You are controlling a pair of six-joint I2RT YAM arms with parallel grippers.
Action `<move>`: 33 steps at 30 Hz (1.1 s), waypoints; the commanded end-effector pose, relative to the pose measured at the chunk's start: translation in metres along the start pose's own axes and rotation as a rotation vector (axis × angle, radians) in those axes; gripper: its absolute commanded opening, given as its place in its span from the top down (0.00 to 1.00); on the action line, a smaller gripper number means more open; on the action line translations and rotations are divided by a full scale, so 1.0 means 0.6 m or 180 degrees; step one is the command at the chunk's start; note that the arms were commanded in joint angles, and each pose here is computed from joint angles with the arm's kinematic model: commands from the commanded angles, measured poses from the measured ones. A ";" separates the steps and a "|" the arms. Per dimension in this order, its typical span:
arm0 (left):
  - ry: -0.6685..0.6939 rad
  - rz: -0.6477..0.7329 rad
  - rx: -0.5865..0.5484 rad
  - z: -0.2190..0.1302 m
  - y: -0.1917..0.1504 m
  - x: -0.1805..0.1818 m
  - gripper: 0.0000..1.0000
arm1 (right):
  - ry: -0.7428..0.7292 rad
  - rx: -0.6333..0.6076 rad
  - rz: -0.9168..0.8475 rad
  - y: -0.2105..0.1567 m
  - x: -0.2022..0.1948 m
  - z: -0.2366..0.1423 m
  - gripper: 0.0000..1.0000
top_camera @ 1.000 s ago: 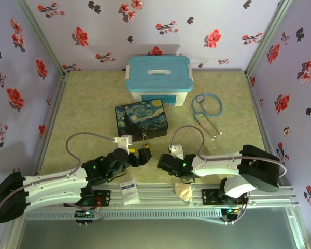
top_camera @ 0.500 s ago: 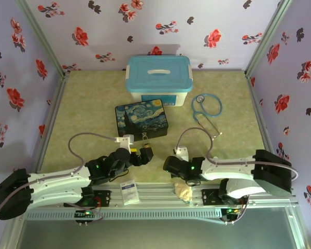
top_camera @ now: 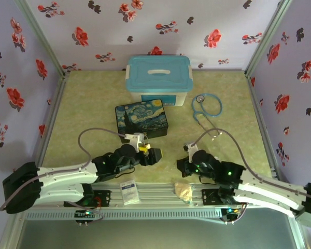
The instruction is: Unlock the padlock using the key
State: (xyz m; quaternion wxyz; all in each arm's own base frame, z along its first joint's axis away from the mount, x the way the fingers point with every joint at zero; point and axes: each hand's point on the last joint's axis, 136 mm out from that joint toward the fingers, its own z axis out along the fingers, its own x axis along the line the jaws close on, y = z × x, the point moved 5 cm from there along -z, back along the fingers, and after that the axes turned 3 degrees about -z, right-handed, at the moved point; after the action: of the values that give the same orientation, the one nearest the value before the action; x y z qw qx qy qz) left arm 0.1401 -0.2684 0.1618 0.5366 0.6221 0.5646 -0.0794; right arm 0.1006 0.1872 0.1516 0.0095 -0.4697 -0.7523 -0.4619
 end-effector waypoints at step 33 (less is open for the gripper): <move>-0.1580 -0.3229 -0.1022 -0.032 0.046 -0.050 0.02 | 0.0731 -0.1231 0.0008 0.156 0.104 0.047 1.00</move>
State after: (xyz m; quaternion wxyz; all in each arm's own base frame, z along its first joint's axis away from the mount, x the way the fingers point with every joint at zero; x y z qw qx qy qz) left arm 0.1392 -0.2750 0.2003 0.6226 0.1871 0.6612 -0.3743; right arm 0.1476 0.2599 0.2268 -0.0161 -0.4145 -0.6585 -0.6280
